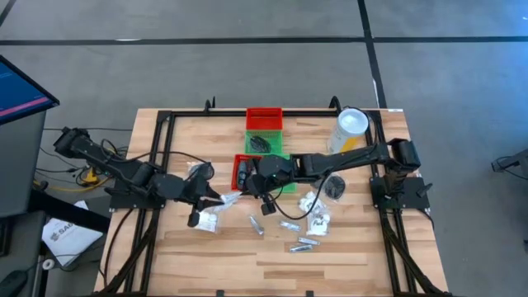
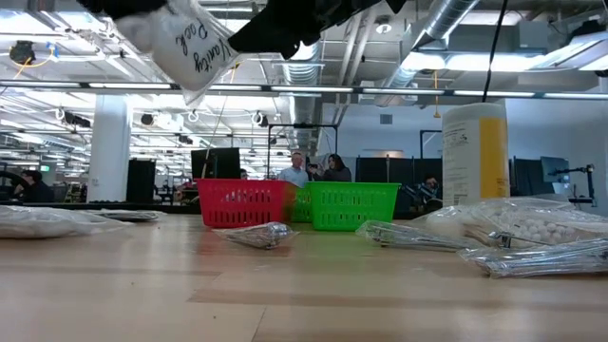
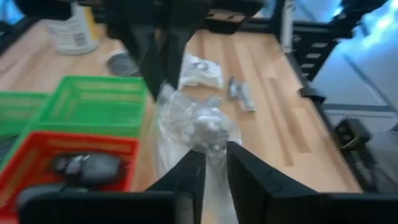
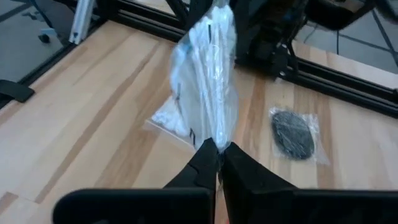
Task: Pick & Place Travel size toiletries
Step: Put the white cotton pack into the top red bin
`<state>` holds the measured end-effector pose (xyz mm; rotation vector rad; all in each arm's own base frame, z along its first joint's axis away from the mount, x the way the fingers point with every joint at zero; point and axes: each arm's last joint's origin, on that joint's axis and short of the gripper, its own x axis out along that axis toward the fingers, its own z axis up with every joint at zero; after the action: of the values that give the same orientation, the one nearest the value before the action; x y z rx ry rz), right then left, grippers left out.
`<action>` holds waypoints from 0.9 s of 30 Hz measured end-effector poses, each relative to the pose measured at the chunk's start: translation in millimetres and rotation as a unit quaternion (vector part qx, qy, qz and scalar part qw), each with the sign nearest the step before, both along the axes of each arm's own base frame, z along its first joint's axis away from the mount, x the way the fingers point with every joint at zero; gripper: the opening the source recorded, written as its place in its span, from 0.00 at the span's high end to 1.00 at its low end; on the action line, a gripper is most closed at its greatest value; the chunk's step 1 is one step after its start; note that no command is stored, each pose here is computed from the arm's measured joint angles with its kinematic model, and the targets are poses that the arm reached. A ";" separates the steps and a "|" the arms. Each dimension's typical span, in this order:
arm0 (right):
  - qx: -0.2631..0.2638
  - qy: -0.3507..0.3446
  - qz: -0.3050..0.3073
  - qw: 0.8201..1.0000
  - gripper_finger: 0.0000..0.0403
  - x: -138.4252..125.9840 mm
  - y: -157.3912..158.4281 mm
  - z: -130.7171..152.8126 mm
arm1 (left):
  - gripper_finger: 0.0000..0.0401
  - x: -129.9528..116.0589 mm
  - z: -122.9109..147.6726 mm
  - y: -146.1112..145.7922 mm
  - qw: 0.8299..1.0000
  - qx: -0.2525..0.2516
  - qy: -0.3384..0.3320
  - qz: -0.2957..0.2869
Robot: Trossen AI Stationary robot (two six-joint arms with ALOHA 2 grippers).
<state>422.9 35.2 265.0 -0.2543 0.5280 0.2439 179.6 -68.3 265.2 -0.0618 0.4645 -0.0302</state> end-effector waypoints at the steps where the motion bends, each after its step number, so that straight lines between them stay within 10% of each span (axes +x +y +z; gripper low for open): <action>1: 0.002 0.005 -0.003 1.000 1.00 -1.0 -0.9 0.3 | 0.82 -2.3 0.1 1.3 1.000 0.004 0.003 0.005; 12: -0.016 0.057 -0.115 0.992 1.00 -19.9 -33.6 12.9 | 0.74 -17.1 4.3 10.3 0.999 0.015 0.006 0.048; 27: 0.065 0.112 -0.342 0.931 1.00 -44.5 -150.2 2.4 | 0.76 0.4 -7.3 3.7 0.997 0.024 0.021 0.071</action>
<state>378.5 -115.0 267.4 0.0988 0.7904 -0.3759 180.0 -64.6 257.9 -0.0489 0.5025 0.1217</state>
